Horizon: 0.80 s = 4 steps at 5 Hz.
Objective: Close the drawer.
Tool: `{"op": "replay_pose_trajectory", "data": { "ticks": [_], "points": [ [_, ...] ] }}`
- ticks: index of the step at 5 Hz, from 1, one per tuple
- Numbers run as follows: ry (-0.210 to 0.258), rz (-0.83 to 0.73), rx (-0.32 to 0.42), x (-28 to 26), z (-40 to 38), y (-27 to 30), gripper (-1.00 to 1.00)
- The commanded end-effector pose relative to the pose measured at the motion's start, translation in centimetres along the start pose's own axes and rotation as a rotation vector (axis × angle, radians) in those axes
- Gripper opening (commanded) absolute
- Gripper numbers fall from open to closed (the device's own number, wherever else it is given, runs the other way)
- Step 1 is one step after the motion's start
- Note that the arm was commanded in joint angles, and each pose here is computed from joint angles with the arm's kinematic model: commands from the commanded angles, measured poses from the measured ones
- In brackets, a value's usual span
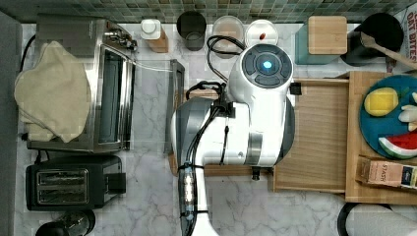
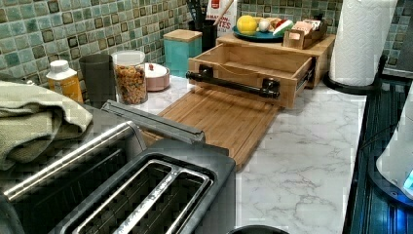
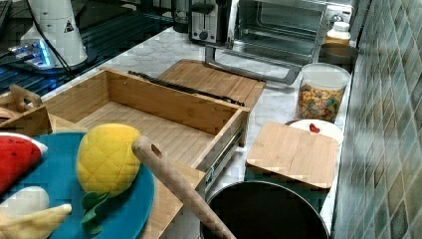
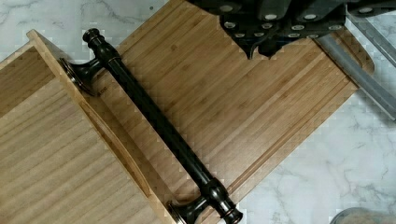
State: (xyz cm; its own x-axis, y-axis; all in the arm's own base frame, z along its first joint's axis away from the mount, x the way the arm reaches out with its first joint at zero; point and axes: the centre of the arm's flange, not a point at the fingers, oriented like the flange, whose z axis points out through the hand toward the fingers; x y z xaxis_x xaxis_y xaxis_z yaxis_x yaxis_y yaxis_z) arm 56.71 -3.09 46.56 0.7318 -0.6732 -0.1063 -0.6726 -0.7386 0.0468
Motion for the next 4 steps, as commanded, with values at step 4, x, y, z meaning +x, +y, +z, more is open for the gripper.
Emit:
{"op": "replay_pose_trajectory", "data": {
  "ticks": [4],
  "points": [
    [0.006, -0.428, -0.014, -0.5, 7.9, 0.0, -1.0]
  ]
}}
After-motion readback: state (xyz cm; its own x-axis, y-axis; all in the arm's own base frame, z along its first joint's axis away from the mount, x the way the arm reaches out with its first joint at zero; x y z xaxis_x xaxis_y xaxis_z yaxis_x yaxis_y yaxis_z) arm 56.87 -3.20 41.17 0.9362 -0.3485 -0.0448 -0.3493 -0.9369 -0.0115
